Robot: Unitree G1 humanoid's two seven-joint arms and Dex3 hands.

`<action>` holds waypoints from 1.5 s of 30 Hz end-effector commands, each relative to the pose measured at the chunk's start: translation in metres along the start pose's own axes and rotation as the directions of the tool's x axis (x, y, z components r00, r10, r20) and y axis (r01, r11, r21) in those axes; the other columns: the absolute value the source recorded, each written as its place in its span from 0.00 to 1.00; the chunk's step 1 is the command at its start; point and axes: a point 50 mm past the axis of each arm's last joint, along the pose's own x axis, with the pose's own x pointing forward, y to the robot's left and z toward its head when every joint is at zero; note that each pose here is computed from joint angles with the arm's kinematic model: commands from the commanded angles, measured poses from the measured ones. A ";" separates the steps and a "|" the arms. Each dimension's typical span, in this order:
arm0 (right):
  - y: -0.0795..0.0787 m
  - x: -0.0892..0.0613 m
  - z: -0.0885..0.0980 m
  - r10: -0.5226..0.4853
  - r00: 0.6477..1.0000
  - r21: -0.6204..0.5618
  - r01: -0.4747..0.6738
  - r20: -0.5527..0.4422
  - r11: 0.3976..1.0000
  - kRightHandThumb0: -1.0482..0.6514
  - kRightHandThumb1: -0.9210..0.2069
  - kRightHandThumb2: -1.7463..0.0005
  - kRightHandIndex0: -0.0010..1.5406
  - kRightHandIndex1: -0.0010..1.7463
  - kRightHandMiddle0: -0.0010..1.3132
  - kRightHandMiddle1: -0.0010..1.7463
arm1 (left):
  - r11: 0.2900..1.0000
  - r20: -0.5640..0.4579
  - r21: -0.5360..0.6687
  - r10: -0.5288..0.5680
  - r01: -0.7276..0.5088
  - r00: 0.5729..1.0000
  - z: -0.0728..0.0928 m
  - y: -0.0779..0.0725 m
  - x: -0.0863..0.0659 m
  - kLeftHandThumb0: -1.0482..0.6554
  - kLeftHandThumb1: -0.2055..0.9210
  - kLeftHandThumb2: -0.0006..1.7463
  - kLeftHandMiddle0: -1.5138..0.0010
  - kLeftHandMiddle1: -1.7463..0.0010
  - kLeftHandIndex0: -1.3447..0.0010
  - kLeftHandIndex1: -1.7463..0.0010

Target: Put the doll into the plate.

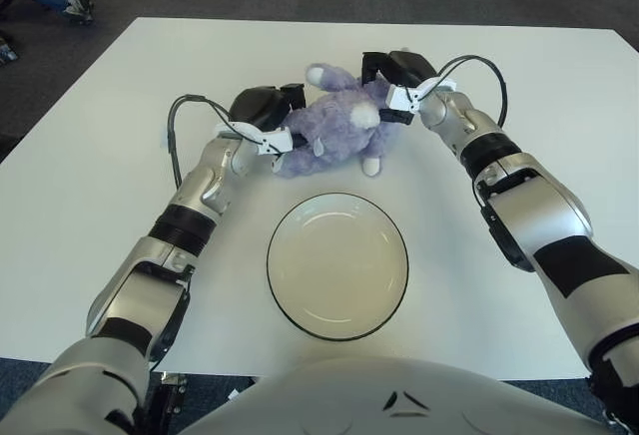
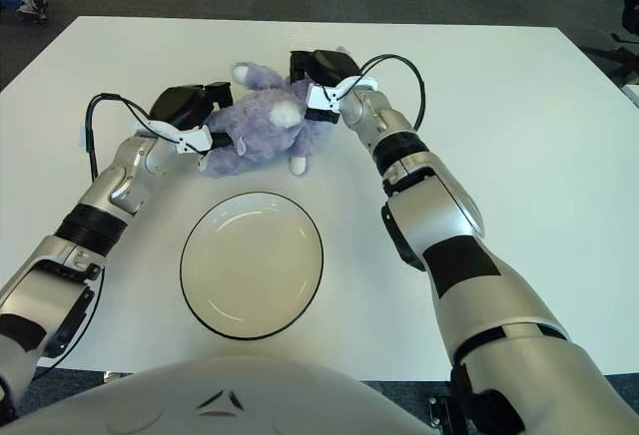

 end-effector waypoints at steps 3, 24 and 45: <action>-0.002 -0.004 -0.009 -0.012 0.999 0.037 0.014 -0.050 0.999 0.62 0.87 0.06 0.62 0.84 0.54 1.00 | 0.999 -0.005 0.005 0.044 -0.044 0.999 -0.004 0.008 0.002 0.61 0.48 0.64 0.55 0.23 0.51 0.11; -0.015 -0.010 -0.010 -0.121 0.992 0.103 0.124 -0.034 0.987 0.62 0.89 0.03 0.62 0.88 0.54 1.00 | 0.987 -0.011 -0.006 0.158 -0.158 0.987 -0.003 0.024 0.004 0.61 0.44 0.69 0.57 0.12 0.50 0.15; -0.035 -0.014 -0.001 -0.187 0.982 0.125 0.184 0.010 0.975 0.62 0.89 0.02 0.61 0.93 0.53 0.99 | 0.960 0.020 -0.069 0.274 -0.272 0.962 0.003 0.046 0.001 0.61 0.34 0.78 0.53 0.00 0.48 0.21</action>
